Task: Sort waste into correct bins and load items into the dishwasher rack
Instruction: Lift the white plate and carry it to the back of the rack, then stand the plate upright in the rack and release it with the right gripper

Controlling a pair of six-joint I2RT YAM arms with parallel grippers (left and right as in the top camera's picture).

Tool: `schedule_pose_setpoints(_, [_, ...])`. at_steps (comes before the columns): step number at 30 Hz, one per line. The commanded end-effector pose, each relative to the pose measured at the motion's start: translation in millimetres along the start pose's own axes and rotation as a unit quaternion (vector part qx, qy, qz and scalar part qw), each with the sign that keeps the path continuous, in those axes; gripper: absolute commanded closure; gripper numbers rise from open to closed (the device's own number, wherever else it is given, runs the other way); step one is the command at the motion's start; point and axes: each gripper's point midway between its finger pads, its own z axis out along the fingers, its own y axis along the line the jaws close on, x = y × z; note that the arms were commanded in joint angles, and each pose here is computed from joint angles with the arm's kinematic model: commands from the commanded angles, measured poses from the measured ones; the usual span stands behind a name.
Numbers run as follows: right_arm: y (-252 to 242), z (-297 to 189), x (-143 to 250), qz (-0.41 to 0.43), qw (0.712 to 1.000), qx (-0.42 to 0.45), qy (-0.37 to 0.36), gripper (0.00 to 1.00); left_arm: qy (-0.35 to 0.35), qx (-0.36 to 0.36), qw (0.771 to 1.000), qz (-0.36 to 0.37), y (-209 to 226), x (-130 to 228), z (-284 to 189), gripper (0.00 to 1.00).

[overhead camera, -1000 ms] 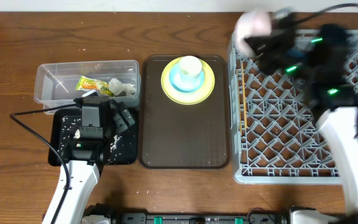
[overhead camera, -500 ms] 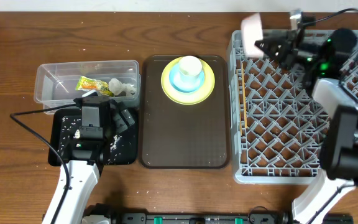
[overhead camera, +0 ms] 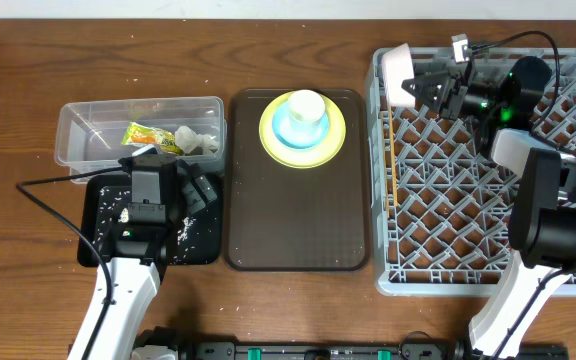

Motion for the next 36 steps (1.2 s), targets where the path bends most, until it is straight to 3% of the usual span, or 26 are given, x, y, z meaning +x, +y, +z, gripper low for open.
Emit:
schedule_pose_setpoints(1, [-19.7,4.4,-8.0,0.058,0.997,0.042,-0.039,0.99,-0.006,0.0,1.0,0.0,-1.2,-6.1,-2.0,0.03])
schedule_pose_setpoints(13, [20.9,17.0,-32.6,0.055,0.997,-0.006,-0.059,0.99,-0.006,0.0,1.0,0.0,-1.1,-6.0,-2.0,0.03])
schedule_pose_setpoints(25, [-4.0,17.6,16.4,0.093,0.995,-0.01,0.017,0.99,-0.006,0.0,1.0,0.001,-1.1,-6.0,-2.0,0.03])
schedule_pose_setpoints(36, [-4.3,-16.3,19.9,0.107,0.994,-0.024,0.027,0.99,-0.006,0.0,1.0,0.001,-1.1,-6.0,-2.0,0.03])
